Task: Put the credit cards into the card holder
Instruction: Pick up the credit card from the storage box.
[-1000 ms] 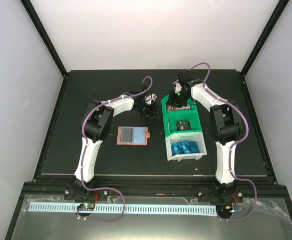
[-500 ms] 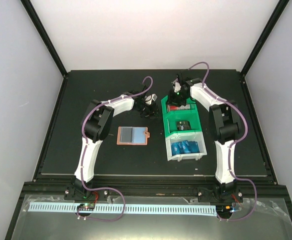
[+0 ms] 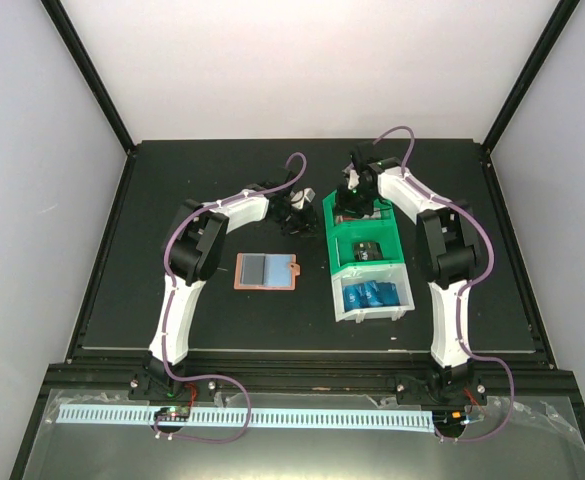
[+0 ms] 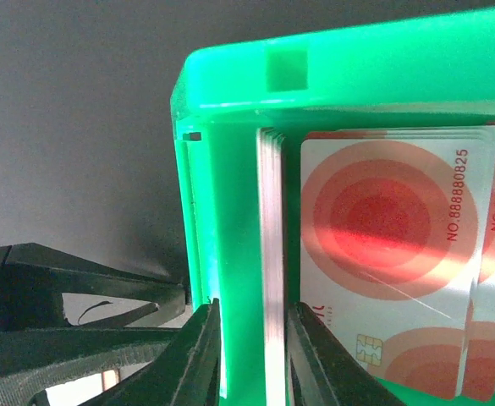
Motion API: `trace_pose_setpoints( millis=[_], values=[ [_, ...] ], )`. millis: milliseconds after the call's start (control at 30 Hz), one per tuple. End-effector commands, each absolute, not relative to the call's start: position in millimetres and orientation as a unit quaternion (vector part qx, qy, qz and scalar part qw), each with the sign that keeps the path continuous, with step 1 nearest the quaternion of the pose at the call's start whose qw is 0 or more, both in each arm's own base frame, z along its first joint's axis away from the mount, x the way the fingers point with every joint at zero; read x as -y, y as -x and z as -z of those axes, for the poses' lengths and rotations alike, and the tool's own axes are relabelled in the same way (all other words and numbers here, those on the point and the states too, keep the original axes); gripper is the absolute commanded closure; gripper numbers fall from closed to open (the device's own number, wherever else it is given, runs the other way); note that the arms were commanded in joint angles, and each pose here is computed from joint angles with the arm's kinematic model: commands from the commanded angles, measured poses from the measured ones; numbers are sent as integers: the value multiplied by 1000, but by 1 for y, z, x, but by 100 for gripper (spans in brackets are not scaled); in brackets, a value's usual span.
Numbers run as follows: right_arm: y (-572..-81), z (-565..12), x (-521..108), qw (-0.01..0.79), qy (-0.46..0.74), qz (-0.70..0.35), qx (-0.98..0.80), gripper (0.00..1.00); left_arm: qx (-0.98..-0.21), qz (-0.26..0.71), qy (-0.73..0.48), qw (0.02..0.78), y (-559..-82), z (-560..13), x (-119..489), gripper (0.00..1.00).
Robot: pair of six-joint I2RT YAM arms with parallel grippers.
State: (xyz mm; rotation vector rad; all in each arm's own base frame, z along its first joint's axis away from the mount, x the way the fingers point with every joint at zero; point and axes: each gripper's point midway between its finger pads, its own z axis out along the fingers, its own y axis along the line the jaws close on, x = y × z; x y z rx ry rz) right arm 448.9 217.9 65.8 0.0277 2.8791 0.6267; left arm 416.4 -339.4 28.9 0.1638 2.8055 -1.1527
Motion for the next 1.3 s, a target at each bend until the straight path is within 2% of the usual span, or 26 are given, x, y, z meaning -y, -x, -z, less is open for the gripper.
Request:
trace_pose_setpoints(
  millis=[0, 133, 300, 933, 1267],
  values=[
    [-450, -66, -221, 96, 1, -211, -973, 73, -926, 373, -55, 30, -411, -16, 341, 67],
    [-451, -57, -226, 82, 9, -218, -973, 67, -926, 372, -54, 31, -411, -16, 341, 67],
    [-456, -46, -233, 74, 19, -222, -972, 65, -927, 371, -53, 29, -411, -15, 341, 67],
    [-464, -76, -245, 98, 22, -247, -964, 73, -928, 368, -52, 28, -411, -13, 339, 67],
    [-459, -88, -246, 96, 19, -258, -961, 71, -929, 367, -52, 27, -410, -13, 338, 67]
  ],
)
